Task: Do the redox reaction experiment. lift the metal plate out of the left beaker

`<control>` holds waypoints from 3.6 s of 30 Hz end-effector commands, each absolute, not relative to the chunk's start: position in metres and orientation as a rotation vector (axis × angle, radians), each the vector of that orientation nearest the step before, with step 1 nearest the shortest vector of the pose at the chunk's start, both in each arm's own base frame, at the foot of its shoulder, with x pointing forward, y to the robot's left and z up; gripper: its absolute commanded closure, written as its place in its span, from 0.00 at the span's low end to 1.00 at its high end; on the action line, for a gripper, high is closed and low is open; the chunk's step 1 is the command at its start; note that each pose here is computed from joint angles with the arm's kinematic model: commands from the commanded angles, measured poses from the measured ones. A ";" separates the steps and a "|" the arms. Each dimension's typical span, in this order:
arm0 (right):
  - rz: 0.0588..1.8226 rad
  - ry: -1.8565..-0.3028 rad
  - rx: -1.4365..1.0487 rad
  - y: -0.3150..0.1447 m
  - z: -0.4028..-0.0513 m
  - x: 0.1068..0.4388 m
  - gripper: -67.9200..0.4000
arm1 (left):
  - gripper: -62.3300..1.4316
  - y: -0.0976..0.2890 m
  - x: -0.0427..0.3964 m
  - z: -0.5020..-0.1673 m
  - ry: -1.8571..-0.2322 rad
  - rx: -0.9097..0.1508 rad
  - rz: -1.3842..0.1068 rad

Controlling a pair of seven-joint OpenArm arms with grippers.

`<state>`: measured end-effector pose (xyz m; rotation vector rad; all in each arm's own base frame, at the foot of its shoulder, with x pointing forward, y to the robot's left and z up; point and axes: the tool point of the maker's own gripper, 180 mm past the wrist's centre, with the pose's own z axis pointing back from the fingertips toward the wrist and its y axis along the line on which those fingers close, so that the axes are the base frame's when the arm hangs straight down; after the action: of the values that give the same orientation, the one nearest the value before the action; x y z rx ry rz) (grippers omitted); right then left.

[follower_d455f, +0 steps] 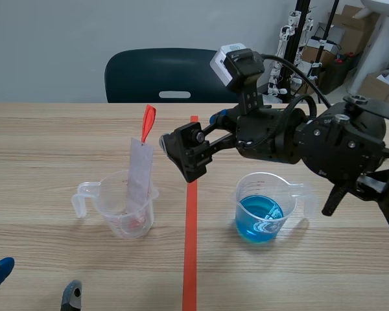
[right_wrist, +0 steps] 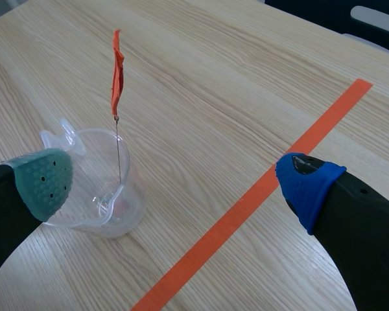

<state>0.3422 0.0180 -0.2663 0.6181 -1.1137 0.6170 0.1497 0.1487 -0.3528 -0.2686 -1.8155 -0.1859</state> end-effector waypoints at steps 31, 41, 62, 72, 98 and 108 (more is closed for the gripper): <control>0.729 -1.071 0.690 0.086 -0.270 0.354 0.00 | 0.01 0.153 0.146 -0.345 -1.856 -0.266 -0.193; 0.729 -1.068 0.705 0.091 -0.269 0.352 0.24 | 0.01 0.153 0.146 -0.344 -1.857 -0.266 -0.193; 0.694 -1.018 0.725 0.091 -0.273 0.349 0.61 | 0.01 0.153 0.146 -0.344 -1.857 -0.266 -0.193; 0.694 -1.018 0.726 0.091 -0.273 0.349 0.95 | 0.01 0.153 0.147 -0.344 -1.859 -0.266 -0.193; 0.981 -1.039 0.746 0.109 -0.273 0.323 0.98 | 0.01 0.153 0.147 -0.344 -1.859 -0.266 -0.193; 1.036 -1.055 0.729 0.109 -0.273 0.320 0.98 | 0.01 0.153 0.147 -0.344 -1.859 -0.266 -0.193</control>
<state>0.3158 0.1073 -0.2826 0.7314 -1.0317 1.0262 0.1497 0.1488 -0.3528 -0.2684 -1.8157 -0.1856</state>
